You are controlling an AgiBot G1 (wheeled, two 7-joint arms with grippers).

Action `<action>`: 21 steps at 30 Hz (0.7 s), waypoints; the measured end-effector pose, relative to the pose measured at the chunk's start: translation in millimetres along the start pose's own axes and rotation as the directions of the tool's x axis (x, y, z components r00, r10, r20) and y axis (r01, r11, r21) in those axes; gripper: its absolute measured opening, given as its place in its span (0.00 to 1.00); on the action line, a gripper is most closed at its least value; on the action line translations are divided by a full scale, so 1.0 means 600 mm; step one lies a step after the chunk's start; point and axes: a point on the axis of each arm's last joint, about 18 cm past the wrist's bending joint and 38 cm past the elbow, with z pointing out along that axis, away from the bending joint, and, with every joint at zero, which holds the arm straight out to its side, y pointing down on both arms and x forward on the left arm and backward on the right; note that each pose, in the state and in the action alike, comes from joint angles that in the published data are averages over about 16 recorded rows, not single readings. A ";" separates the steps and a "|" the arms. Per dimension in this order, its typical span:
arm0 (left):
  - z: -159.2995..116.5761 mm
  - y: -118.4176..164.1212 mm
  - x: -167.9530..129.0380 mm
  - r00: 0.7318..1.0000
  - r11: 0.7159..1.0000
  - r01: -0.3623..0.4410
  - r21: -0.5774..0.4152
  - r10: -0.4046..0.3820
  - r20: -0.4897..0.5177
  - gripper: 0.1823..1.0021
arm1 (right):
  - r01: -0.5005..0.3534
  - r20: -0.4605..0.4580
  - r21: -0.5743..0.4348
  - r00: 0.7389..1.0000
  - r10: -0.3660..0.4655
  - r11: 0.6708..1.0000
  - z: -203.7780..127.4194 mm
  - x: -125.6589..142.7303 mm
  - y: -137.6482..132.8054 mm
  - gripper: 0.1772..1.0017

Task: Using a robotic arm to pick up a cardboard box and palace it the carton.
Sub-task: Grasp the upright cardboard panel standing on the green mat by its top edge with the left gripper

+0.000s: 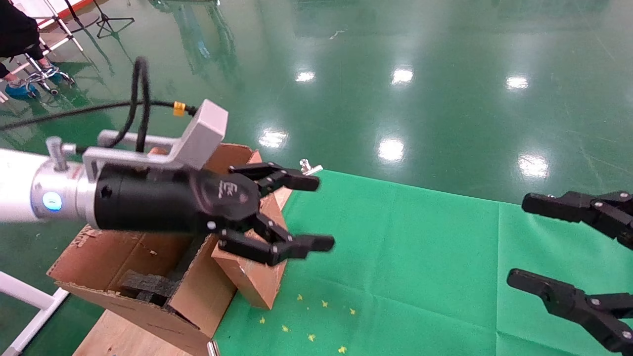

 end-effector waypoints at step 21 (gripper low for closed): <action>-0.027 -0.001 -0.036 0.959 0.948 0.237 -0.212 -0.192 0.210 1.00 | 0.000 -0.001 0.000 1.000 0.000 1.000 0.000 0.000 0.000 0.19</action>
